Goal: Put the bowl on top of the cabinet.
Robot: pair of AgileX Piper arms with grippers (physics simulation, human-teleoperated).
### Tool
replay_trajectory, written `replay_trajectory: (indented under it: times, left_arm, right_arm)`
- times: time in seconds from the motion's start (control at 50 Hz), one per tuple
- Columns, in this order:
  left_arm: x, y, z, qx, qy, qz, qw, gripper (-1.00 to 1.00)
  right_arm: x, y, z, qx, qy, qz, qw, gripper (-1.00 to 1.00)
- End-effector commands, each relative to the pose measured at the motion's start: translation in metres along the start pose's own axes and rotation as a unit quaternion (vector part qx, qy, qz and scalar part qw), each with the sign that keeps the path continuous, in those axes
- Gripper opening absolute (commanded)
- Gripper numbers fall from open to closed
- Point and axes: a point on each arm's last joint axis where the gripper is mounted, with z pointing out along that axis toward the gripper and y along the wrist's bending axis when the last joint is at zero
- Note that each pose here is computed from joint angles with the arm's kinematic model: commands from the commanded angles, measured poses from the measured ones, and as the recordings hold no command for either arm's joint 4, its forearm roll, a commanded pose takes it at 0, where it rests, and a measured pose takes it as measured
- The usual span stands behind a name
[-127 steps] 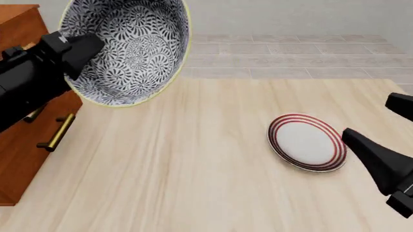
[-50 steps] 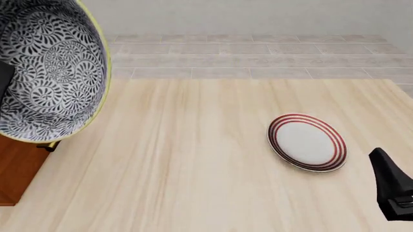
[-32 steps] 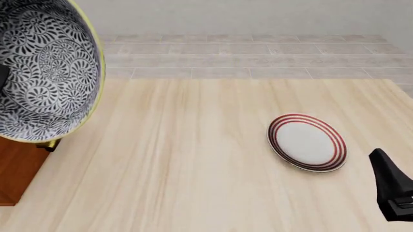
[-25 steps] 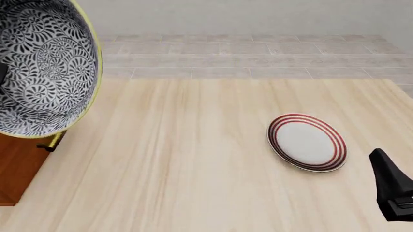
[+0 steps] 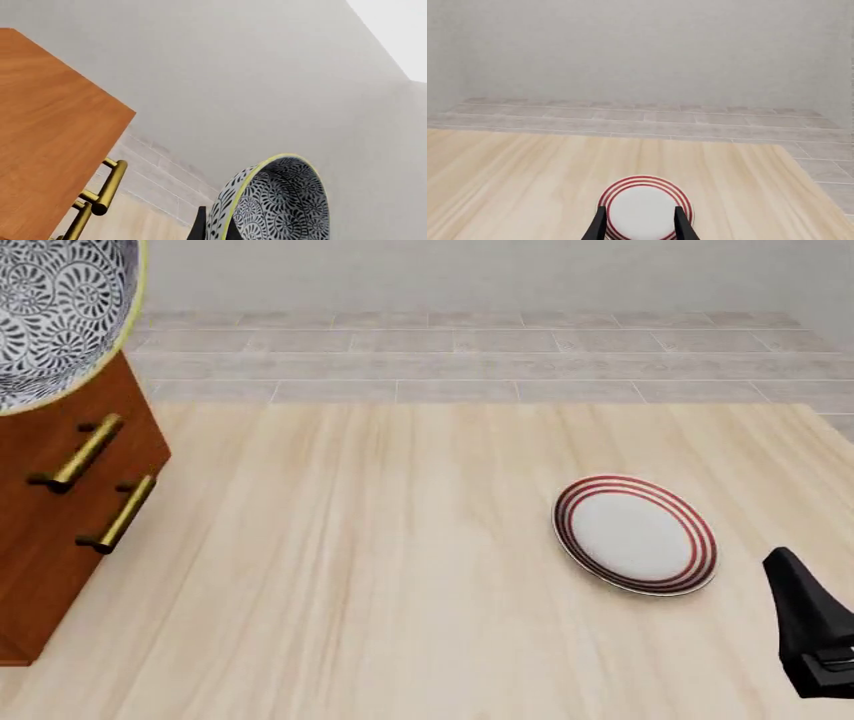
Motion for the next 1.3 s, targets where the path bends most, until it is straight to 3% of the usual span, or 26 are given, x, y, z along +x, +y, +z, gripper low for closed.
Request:
replay_trajectory:
  times: [0.02,0.16,0.24,0.26,0.36,0.54,0.88,0.9,1.3]
  left_arm:
    - [-0.031,-0.008,0.016,-0.054,-0.019,0.009,0.9983,-1.0]
    - [-0.044,-0.01,0.03,-0.086,-0.016,-0.003,0.9962,-1.0]
    - [-0.06,-0.019,0.043,-0.097,-0.016,0.011,0.9951,-1.0]
    - [-0.055,-0.011,0.042,-0.107,-0.02,0.008,0.9941,-1.0]
    - [-0.064,-0.011,0.046,-0.117,-0.03,0.009,0.9926,-1.0]
    - [-0.071,0.004,0.057,-0.156,-0.047,-0.006,0.9867,-1.0]
    - [-0.091,0.017,0.07,-0.189,-0.082,0.017,0.9785,-1.0]
    - [-0.095,0.028,0.074,-0.205,-0.092,0.022,0.9742,-1.0]
    - [-0.095,0.028,0.074,-0.205,-0.092,0.022,0.9742,-1.0]
  right_arm:
    - [-0.001,0.0,0.0,-0.001,0.0,0.0,1.0,1.0]
    - [-0.001,0.0,0.0,-0.001,0.0,0.0,1.0,1.0]
    - [-0.001,0.0,0.0,-0.001,0.0,0.0,1.0,1.0]
    - [-0.001,0.0,0.0,-0.001,0.0,0.0,1.0,1.0]
    - [-0.001,0.0,0.0,-0.001,0.0,0.0,1.0,1.0]
    - [-0.001,0.0,0.0,-0.001,0.0,0.0,1.0,1.0]
    - [-0.001,0.0,0.0,-0.001,0.0,0.0,1.0,1.0]
    - [-0.001,0.0,0.0,-0.001,0.0,0.0,1.0,1.0]
    - [-0.001,0.0,0.0,-0.001,0.0,0.0,1.0,1.0]
